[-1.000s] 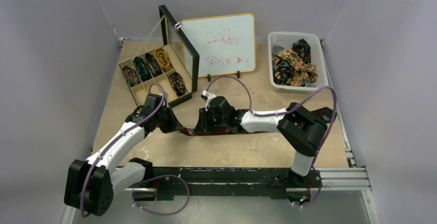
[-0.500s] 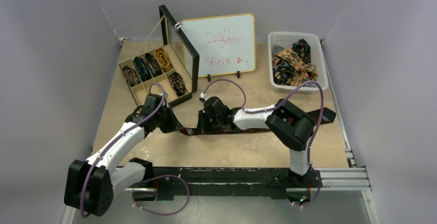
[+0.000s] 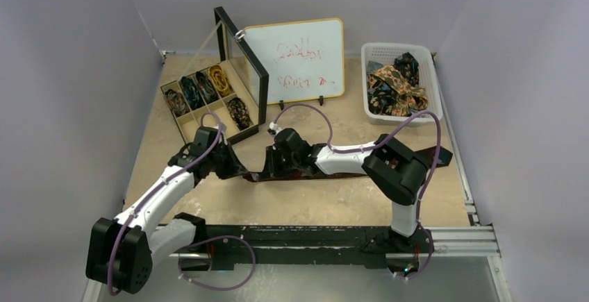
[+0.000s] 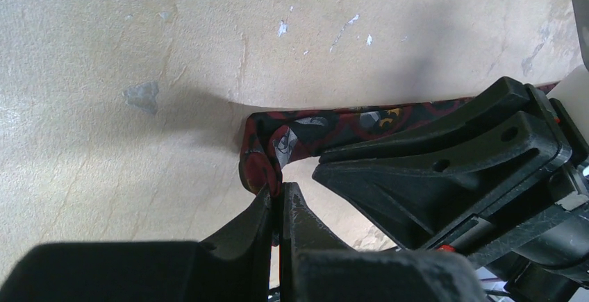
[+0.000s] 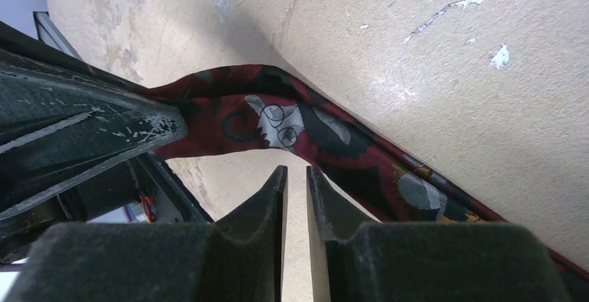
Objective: Roll the ties
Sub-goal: Roll the tie at the center of the board.
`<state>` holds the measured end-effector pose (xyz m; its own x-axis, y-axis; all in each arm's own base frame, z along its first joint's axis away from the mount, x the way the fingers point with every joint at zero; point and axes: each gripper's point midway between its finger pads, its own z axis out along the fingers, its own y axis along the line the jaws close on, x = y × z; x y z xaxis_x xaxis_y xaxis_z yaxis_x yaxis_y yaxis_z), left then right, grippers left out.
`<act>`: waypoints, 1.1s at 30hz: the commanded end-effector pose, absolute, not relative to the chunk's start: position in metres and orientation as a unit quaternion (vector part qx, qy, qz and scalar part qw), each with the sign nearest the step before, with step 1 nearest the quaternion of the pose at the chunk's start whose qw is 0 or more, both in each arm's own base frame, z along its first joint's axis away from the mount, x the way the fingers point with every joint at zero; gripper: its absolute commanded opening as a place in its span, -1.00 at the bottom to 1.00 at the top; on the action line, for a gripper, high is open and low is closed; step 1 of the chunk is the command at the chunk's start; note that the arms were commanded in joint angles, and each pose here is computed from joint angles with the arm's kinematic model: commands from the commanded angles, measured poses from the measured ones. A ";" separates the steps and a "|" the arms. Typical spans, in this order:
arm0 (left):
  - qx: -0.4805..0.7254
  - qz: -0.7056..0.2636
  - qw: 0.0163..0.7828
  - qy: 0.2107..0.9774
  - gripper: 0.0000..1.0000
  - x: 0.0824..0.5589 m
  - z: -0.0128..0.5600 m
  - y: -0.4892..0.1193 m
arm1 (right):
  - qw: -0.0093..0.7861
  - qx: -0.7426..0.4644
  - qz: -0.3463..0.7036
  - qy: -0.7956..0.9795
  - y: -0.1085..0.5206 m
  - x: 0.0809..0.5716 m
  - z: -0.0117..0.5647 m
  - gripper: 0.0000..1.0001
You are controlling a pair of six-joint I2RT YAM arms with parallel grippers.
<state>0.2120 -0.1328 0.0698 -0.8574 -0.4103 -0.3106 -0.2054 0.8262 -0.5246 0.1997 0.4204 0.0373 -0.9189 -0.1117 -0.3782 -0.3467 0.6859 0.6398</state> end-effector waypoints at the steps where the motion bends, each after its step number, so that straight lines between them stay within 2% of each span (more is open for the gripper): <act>1: -0.149 -0.256 0.219 0.930 -1.00 0.214 0.074 -0.137 | 0.171 -0.121 0.367 0.906 0.417 0.205 0.041 -0.64; 13: -0.140 -0.276 0.225 0.924 -1.00 0.214 0.081 -0.143 | 0.157 -0.102 0.326 0.927 0.406 0.214 0.003 -0.71; 21: -0.097 -0.341 0.242 0.903 -1.00 0.219 0.108 -0.171 | 0.140 -0.108 0.333 0.926 0.408 0.213 -0.002 -0.72; 28: -0.083 -0.374 0.232 0.894 -1.00 0.226 0.115 -0.198 | 0.136 -0.108 0.363 0.915 0.413 0.218 0.011 -0.70; 33: -0.096 -0.375 0.223 0.894 -1.00 0.232 0.105 -0.202 | 0.159 -0.110 0.412 0.890 0.414 0.228 0.053 -0.66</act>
